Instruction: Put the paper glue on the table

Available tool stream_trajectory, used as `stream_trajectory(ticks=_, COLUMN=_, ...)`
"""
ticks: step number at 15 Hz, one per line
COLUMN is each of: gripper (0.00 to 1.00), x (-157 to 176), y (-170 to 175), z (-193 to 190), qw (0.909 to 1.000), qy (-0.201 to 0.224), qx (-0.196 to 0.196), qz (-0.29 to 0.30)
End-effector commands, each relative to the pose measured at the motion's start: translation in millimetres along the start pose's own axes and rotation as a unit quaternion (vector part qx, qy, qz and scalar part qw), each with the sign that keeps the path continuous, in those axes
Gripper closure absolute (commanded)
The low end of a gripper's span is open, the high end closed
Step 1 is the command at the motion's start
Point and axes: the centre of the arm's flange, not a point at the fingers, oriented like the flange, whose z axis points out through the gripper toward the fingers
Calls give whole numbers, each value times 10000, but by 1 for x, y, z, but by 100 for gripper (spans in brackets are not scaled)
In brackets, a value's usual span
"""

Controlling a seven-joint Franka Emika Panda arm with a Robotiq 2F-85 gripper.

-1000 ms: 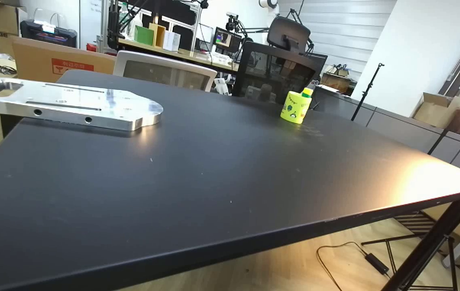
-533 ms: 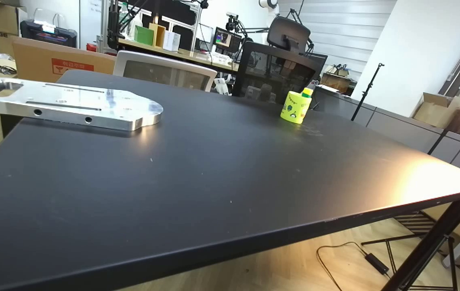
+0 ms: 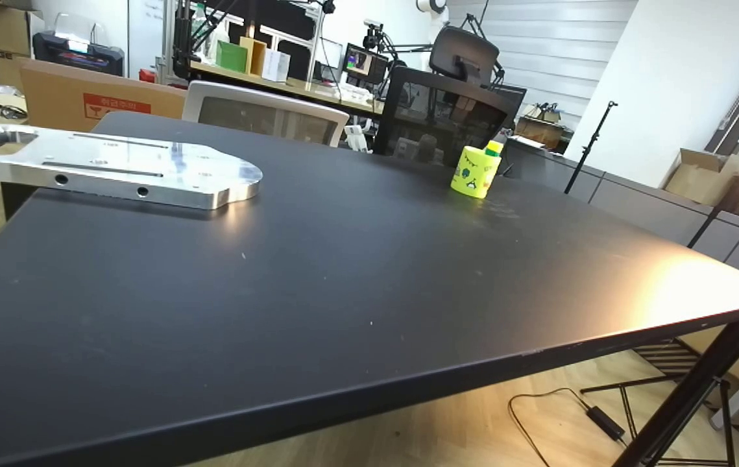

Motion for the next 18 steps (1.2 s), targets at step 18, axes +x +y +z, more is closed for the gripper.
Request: stream_trajectory(ticks=18, gripper=0, x=156, y=144, z=10, qw=9973, qy=288, qx=-245, qz=622)
